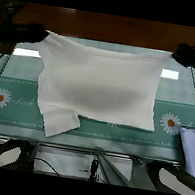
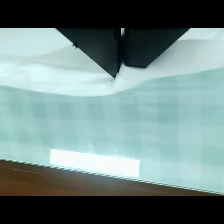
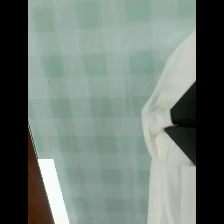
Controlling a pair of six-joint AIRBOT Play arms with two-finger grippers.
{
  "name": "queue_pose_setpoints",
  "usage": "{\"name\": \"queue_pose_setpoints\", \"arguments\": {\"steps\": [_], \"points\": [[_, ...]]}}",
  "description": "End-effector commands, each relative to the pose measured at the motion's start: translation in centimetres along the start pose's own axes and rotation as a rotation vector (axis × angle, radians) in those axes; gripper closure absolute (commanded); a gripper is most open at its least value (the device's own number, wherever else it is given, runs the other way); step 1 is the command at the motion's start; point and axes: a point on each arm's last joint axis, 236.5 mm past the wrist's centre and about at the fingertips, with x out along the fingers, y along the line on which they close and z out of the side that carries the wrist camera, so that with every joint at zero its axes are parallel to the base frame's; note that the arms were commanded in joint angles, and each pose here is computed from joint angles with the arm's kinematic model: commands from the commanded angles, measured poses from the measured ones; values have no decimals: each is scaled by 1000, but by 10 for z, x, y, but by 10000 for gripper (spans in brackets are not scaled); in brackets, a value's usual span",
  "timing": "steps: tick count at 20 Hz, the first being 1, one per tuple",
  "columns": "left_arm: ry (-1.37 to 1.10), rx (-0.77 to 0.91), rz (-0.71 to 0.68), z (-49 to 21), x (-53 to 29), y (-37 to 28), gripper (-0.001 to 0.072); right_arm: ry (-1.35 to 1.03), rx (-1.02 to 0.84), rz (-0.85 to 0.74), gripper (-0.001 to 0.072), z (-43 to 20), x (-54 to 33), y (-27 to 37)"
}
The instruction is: Fold the shirts.
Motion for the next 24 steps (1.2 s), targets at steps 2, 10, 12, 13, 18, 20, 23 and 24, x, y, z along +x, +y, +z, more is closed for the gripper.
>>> {"name": "queue_pose_setpoints", "arguments": {"steps": [2, 10, 12, 13, 18, 20, 23, 24], "points": [[30, -49, -33, 0, 66, -1, 680, -5, 231, 83, 686, 16, 90, -19], [341, -117, -66, -32, 22, 39, 1, 272, 118, 81, 91, -8, 27, -59], [503, -237, -50, -73, -12, 70, 0, 430, 60, -219, 93, -53, -15, -134], [521, -292, -35, -87, -26, 84, 0, 465, 50, -366, 94, -72, -39, -169], [584, -576, 60, -213, -86, 130, 0, 194, 287, -94, 94, -149, -42, -116], [589, -739, 72, -253, -98, 138, 0, 145, 308, -24, 94, -178, -45, -96], [630, -875, 96, -294, -111, 145, 0, 129, 321, -18, 93, -199, -53, -88], [654, -884, 108, -304, -114, 145, 0, 128, 319, -13, 94, -200, -56, -85]]}}
